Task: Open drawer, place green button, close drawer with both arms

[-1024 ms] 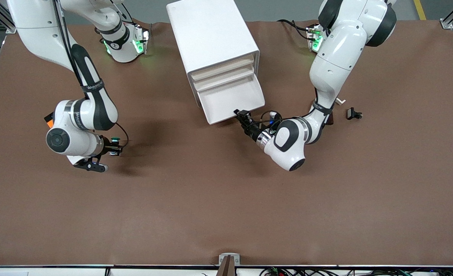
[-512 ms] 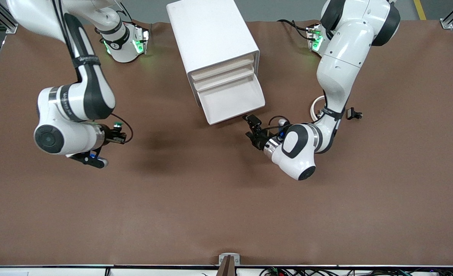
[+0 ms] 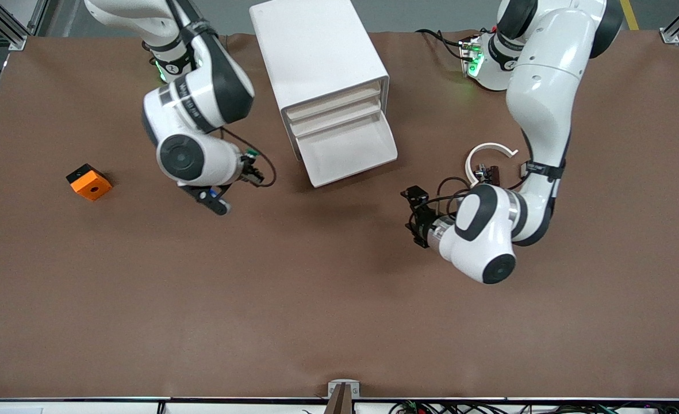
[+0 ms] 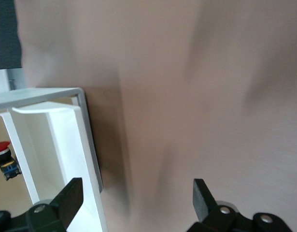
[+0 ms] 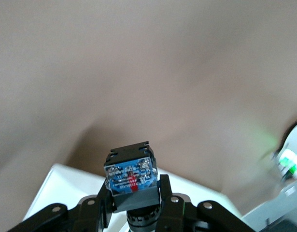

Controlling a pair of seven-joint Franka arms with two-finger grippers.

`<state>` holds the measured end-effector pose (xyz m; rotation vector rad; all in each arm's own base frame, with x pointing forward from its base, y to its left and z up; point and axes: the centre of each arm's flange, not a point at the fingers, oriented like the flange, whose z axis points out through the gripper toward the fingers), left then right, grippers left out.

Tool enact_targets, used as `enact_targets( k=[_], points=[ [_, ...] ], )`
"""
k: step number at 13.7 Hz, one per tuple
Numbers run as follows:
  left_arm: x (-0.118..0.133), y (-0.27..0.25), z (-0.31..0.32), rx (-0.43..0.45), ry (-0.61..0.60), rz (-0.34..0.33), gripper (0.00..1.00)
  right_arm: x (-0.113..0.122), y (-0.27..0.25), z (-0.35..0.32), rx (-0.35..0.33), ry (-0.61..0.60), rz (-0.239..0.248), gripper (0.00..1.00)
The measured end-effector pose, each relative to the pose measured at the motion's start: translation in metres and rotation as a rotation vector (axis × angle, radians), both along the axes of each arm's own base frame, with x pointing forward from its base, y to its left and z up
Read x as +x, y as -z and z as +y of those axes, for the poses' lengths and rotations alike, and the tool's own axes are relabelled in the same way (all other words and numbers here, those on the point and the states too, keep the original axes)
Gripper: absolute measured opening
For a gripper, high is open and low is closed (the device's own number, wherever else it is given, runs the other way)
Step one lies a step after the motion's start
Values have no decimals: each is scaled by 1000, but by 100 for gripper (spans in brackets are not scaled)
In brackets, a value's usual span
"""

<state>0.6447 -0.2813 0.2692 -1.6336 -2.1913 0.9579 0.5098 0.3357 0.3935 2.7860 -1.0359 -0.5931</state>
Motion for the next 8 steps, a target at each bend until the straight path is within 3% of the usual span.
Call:
enact_targets(
  k=[2,4,6,8],
  points=[
    [17,-29,34,-16,1,-72,100,-24,-13,49,-16,88,-19,41],
    [27,-53,66,21,80,-168,100,-42,-24,85,-9,198,-37,41],
    [30,-70,83,57,247,-262,100,-46,-19,106,-18,348,-54,41],
    [34,-84,96,55,443,-349,100,-46,-1,119,-31,423,-60,41]
  ],
)
